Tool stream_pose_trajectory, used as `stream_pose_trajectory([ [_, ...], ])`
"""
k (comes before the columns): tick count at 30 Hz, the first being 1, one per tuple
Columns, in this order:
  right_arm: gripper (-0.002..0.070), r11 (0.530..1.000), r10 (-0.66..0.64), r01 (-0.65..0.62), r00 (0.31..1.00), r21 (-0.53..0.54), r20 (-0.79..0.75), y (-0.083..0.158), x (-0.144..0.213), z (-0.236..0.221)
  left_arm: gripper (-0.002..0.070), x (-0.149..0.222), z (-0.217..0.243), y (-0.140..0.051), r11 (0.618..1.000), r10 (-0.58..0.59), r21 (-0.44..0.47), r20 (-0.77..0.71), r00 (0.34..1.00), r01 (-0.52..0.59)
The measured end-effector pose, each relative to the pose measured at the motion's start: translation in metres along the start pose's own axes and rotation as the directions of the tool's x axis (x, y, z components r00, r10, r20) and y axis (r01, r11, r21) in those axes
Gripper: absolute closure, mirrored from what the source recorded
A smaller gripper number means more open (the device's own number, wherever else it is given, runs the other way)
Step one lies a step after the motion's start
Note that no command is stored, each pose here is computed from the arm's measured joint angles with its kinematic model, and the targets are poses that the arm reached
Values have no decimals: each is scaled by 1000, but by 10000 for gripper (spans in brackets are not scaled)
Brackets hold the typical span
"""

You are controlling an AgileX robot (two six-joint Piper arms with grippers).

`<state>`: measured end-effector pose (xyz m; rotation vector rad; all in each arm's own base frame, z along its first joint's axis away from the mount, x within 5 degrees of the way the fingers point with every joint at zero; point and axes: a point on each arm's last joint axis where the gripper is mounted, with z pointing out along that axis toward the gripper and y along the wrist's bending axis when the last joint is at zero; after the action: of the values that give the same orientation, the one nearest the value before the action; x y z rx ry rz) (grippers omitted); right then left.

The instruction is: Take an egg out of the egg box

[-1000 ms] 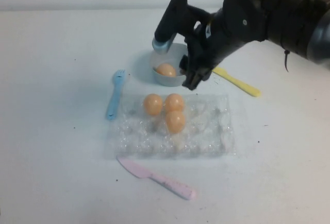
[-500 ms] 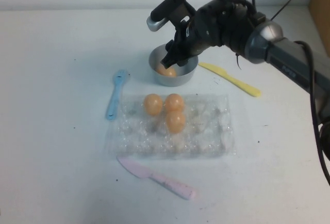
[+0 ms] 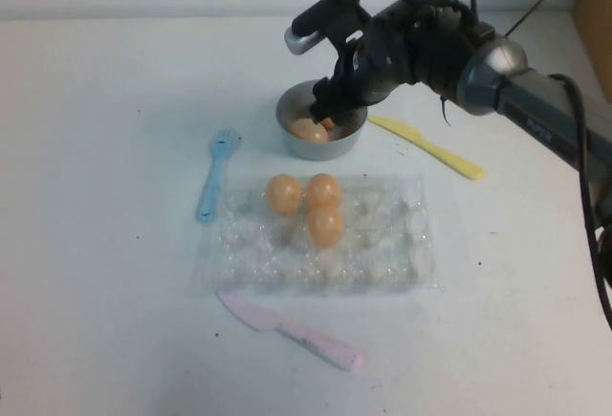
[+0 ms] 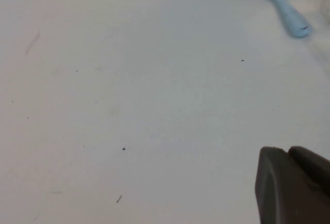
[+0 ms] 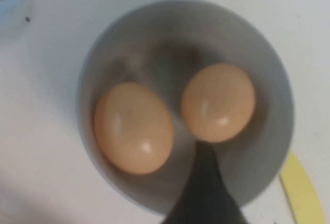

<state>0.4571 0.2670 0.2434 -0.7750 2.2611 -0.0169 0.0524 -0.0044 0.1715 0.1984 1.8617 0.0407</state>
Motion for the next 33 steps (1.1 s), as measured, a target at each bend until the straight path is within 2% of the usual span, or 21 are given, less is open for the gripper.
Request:
stream_pose_trajectory([
  [2, 263, 998, 65, -65, 998, 3, 1, -2, -7, -21, 678, 0, 0, 0, 1000, 0, 0, 0, 1000, 0],
  [5, 480, 991, 136, -136, 988, -10, 67, -1, -20, -59, 678, 0, 0, 0, 1000, 0, 0, 0, 1000, 0],
  [7, 591, 983, 184, -180, 975, -39, 126, 5, -22, -81, 678, 0, 0, 0, 1000, 0, 0, 0, 1000, 0],
  [10, 661, 967, 247, -228, 945, -109, 215, 18, -12, -109, 678, 0, 0, 0, 1000, 0, 0, 0, 1000, 0],
  [16, 689, 937, 322, -224, 850, -268, 416, 30, 55, -169, 678, 0, 0, 0, 1000, 0, 0, 0, 1000, 0],
  [19, 691, 933, 331, -211, 822, -293, 463, 28, 90, -201, 678, 0, 0, 0, 1000, 0, 0, 0, 1000, 0],
  [27, 692, 950, 293, -198, 835, -243, 466, 15, 145, -264, 678, 0, 0, 0, 1000, 0, 0, 0, 1000, 0],
  [33, 692, 983, 165, -100, 842, -152, 514, 11, 192, -289, 678, 0, 0, 0, 1000, 0, 0, 0, 1000, 0],
])
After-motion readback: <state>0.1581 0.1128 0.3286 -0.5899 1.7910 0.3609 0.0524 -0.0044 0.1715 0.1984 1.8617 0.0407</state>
